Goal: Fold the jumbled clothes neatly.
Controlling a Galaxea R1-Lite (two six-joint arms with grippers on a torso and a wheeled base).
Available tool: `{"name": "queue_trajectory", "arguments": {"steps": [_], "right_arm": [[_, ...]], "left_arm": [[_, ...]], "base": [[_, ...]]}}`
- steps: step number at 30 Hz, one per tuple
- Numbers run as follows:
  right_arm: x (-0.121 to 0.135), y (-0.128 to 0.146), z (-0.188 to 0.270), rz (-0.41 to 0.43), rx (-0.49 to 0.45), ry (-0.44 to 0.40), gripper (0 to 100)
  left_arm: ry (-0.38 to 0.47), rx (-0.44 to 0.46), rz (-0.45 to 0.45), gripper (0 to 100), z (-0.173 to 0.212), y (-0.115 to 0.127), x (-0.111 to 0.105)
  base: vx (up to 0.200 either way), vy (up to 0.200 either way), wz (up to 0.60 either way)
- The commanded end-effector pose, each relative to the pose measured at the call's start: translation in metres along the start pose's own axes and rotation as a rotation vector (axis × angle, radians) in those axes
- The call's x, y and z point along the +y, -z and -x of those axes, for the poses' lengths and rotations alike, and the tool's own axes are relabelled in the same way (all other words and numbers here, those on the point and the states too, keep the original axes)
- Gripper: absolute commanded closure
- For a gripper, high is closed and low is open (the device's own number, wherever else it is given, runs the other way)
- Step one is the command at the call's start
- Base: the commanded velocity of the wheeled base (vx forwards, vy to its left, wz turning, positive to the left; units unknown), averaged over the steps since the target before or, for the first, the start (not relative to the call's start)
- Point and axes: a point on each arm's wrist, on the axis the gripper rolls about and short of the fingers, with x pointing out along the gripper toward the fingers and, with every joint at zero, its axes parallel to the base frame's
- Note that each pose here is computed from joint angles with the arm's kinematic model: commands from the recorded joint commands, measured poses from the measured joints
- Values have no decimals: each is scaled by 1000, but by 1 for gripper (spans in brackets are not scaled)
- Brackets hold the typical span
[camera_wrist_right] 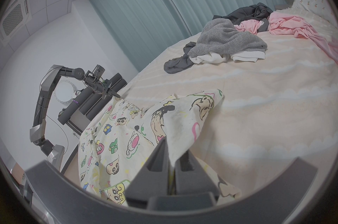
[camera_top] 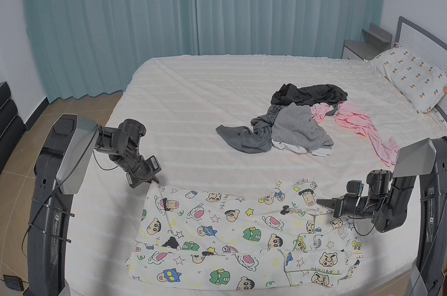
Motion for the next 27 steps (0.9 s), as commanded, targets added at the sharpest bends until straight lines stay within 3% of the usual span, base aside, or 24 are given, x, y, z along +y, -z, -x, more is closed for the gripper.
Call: {"name": "queue_trajectory", "arguments": {"steps": [1,13,17,27], "right_arm": [[0,0,0,-1,-1,0,100],[4,-12,14,-18,-53,15,100],[10,-19,20,-41,-122,12,100],[9,-18,23,-52,-125,18,100]], "left_arm": [[2,-6,5,100,4,-2,1],[6,-26,35,100,35,-3,8],[51,-83,52,100,46,-4,7],[144,-208,17,100,45,7,14]], "base": [[0,0,0],[0,0,0],[0,0,0],[0,0,0]]}}
